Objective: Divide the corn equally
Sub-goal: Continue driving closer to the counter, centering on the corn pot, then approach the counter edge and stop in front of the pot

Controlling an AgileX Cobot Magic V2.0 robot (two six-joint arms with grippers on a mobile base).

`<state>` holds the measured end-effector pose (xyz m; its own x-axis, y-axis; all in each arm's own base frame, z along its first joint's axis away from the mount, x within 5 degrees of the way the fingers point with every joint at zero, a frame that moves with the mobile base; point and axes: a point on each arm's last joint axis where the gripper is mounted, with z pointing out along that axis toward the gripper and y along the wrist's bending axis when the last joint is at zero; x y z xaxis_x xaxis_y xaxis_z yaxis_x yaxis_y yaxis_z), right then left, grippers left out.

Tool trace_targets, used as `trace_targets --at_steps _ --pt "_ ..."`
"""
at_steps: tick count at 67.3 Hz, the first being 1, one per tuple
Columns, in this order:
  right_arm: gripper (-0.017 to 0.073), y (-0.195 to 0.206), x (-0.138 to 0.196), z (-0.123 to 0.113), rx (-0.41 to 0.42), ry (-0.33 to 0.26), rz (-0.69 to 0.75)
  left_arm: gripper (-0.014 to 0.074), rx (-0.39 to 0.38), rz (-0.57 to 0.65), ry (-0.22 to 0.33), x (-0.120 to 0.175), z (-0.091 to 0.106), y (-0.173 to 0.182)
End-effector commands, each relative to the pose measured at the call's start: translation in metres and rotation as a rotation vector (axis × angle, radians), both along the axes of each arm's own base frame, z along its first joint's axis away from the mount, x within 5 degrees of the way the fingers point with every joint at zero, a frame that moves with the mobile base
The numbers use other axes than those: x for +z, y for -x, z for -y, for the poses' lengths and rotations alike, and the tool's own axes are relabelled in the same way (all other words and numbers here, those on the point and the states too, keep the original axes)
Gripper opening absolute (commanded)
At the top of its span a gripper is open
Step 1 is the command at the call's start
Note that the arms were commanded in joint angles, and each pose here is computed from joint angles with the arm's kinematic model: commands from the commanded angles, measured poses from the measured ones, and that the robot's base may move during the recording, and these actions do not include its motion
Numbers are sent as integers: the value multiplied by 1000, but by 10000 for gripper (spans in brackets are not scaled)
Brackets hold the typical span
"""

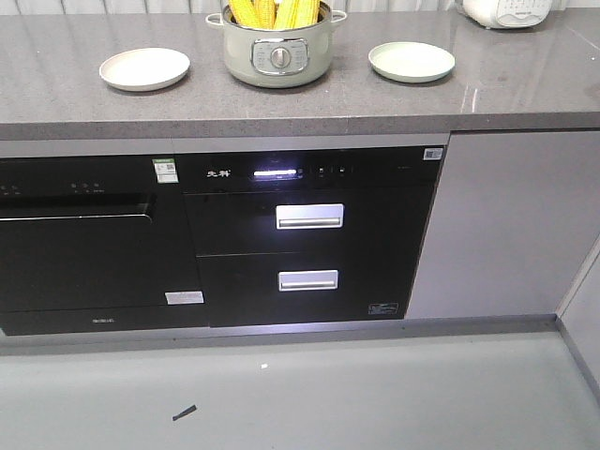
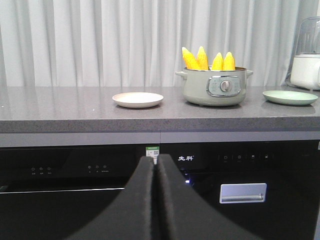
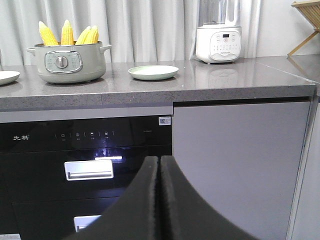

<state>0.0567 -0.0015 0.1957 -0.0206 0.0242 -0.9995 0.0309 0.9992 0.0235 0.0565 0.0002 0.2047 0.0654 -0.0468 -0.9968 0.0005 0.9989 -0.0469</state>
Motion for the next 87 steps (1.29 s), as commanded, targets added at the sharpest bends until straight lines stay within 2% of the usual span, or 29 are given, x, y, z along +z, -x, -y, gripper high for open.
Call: trace_targets --at_steps 1,87 --pt "-6 0 5 1 -10 7 73 -6 -4 103 7 13 0 3" --pt "-6 0 5 1 -10 7 73 -6 -4 103 7 13 0 3"
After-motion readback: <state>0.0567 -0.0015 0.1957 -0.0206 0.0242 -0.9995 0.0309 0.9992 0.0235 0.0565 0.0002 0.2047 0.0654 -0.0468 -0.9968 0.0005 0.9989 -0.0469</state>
